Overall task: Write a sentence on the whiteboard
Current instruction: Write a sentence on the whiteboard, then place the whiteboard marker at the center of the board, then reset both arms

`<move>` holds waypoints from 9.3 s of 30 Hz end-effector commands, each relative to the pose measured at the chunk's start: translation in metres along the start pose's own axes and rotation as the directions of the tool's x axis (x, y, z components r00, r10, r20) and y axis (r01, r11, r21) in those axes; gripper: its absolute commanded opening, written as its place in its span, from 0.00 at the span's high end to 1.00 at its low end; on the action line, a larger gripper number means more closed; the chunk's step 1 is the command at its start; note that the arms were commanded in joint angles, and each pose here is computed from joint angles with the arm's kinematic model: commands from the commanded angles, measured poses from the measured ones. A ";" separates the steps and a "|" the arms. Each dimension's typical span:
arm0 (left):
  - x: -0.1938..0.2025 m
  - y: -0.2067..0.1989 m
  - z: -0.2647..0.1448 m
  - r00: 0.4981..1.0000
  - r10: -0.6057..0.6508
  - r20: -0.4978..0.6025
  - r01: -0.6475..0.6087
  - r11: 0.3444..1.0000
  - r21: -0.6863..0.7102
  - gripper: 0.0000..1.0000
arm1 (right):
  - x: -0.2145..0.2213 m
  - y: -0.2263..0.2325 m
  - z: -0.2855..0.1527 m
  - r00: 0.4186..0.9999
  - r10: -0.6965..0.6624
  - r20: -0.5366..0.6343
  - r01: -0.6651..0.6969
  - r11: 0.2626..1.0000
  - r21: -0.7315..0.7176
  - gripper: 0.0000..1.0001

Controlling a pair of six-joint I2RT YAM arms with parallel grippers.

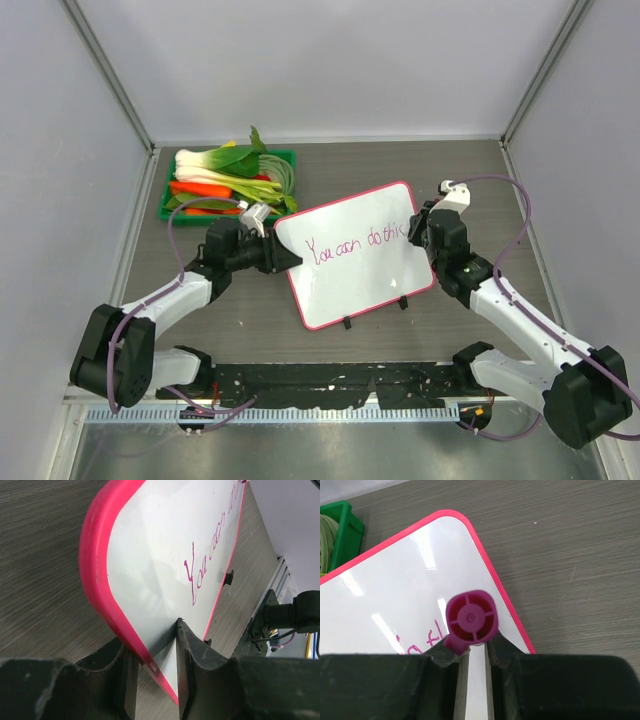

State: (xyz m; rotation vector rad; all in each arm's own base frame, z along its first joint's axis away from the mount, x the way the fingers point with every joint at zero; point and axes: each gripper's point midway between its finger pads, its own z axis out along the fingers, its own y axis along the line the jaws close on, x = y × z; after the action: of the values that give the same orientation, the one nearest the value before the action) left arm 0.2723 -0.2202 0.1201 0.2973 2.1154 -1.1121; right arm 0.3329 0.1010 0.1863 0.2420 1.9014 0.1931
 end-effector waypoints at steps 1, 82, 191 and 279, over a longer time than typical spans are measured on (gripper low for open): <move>0.016 0.061 -0.005 0.993 0.112 -0.034 -0.117 0.962 -0.247 1.00 | 0.016 -0.001 -0.003 0.999 0.002 -0.046 -0.003 1.000 -0.019 0.99; 0.011 0.061 -0.012 0.992 0.130 0.002 -0.124 0.953 -0.276 0.86 | -0.023 0.002 -0.039 0.989 0.146 -0.012 -0.146 0.981 -0.129 0.99; -0.022 0.051 -0.069 0.912 0.267 0.311 -0.125 0.904 -0.408 0.00 | 0.052 0.056 -0.078 0.837 0.264 -0.479 -0.431 0.858 -0.279 0.01; -0.103 0.013 -0.141 0.769 0.312 0.558 0.023 0.859 -0.512 0.00 | -0.024 -0.070 -0.047 0.956 -0.048 0.289 0.018 0.994 0.107 0.01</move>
State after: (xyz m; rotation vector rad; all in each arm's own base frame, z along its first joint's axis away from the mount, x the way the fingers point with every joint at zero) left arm 0.2782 -0.0901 0.2072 -0.1896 1.7163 -0.4596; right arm 0.2818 0.0515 0.1880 0.2755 1.7151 0.2031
